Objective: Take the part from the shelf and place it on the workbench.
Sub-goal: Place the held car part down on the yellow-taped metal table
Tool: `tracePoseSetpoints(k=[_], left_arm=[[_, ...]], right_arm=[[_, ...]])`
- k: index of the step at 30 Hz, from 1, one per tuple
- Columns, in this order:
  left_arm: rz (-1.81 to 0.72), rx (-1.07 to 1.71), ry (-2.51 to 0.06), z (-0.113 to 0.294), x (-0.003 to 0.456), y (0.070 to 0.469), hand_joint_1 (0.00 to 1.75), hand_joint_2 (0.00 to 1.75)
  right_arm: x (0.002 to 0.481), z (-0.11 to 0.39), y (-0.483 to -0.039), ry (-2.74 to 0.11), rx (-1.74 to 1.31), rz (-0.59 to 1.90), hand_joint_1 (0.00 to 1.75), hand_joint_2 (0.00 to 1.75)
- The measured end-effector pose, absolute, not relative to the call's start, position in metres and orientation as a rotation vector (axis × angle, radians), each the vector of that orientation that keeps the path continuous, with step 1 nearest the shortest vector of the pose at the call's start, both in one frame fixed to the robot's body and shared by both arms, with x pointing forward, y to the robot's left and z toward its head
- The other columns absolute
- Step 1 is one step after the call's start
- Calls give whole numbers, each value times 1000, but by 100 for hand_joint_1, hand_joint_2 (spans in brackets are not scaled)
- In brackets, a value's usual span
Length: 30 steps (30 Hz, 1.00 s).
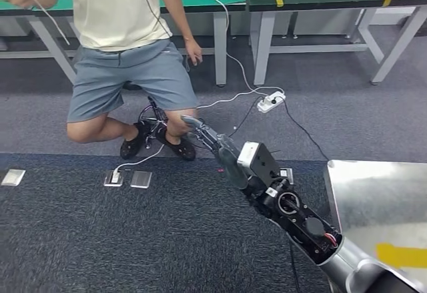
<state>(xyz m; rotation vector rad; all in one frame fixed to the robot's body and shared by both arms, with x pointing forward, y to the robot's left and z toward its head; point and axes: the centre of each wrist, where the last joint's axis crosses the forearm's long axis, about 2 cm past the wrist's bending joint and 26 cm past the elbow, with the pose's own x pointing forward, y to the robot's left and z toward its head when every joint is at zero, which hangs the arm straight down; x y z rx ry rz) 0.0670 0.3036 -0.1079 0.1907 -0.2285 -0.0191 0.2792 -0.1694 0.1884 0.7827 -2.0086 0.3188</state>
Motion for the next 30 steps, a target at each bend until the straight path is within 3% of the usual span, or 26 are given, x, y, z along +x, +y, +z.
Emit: tracePoseSetpoints(k=[30], left_arm=[[-32,182,-237,-108,67,305,0,0]], right_arm=[[271,130,-205,-1813,548,241,0,0]])
